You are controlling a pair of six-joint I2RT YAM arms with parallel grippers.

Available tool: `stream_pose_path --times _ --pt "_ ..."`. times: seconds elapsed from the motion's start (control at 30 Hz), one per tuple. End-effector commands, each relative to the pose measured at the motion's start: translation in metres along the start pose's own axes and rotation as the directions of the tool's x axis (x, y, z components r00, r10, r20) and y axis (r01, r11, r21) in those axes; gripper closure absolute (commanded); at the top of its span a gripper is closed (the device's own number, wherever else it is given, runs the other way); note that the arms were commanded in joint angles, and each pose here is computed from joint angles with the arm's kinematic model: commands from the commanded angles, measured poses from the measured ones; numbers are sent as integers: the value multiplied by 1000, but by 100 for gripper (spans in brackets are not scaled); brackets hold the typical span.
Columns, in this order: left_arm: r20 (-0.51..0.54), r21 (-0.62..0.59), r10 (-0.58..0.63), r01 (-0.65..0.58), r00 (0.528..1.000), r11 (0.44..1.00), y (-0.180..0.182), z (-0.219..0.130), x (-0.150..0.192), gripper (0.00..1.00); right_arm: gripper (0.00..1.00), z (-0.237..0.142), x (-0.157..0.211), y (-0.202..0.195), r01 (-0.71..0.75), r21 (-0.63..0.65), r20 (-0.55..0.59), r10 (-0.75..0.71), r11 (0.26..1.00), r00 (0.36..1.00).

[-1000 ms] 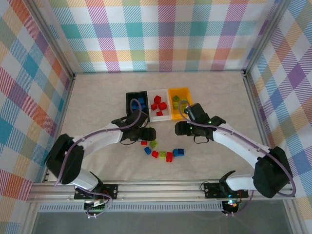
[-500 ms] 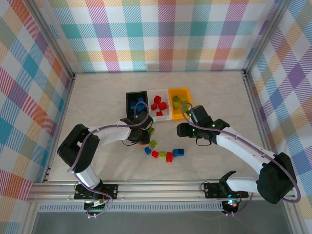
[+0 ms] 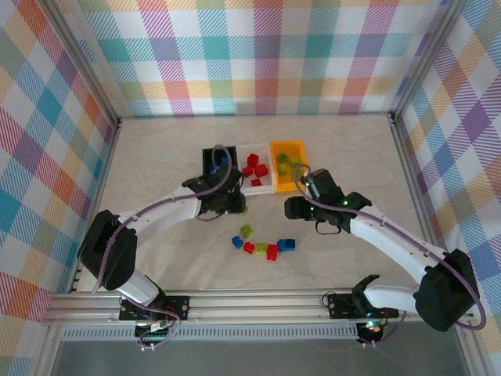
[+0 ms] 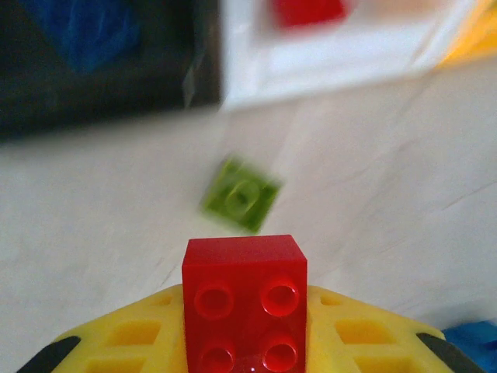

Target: Sort the legos into containers by color

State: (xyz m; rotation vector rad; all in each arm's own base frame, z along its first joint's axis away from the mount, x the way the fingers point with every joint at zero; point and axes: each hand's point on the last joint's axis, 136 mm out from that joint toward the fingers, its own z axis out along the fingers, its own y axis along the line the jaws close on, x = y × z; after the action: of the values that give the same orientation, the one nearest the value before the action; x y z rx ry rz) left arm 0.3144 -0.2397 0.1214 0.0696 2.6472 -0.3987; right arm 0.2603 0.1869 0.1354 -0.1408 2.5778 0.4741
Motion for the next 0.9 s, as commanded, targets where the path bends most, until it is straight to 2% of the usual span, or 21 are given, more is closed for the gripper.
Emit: stream_pose_path --times 0.0,0.17,0.33,0.43,0.53,0.63,0.77,0.87 --pt "65 56 -18 14 998 998 -22 -7 -48 66 33 -1 1 -4 -17 9 19 17 1000 1000" --pt "71 -16 15 -14 997 1000 -31 23 -100 69 33 -2 6 -6 -24 7 7 24 1000 1000" --pt "57 -106 34 -27 998 994 -25 56 -127 69 33 -5 12 -9 -23 11 3 23 1000 1000" --pt "24 -147 41 -37 999 988 -22 73 -130 63 32 -6 14 -9 -17 3 -2 17 1000 1000" --pt "3 -129 29 -28 1000 991 -27 81 -129 49 29 -8 17 -5 -8 -24 -7 8 1000 1000" --pt "32 -67 19 -17 999 998 -44 67 -134 36 26 -7 21 -2 0 -42 -31 -1 999 1000" --pt "79 50 2 -6 997 999 -70 30 -141 27 26 -4 31 2 1 -68 -84 -7 998 996" --pt "110 148 -19 2 994 989 -83 -2 -134 19 26 1 48 4 7 -74 -157 -18 997 987"
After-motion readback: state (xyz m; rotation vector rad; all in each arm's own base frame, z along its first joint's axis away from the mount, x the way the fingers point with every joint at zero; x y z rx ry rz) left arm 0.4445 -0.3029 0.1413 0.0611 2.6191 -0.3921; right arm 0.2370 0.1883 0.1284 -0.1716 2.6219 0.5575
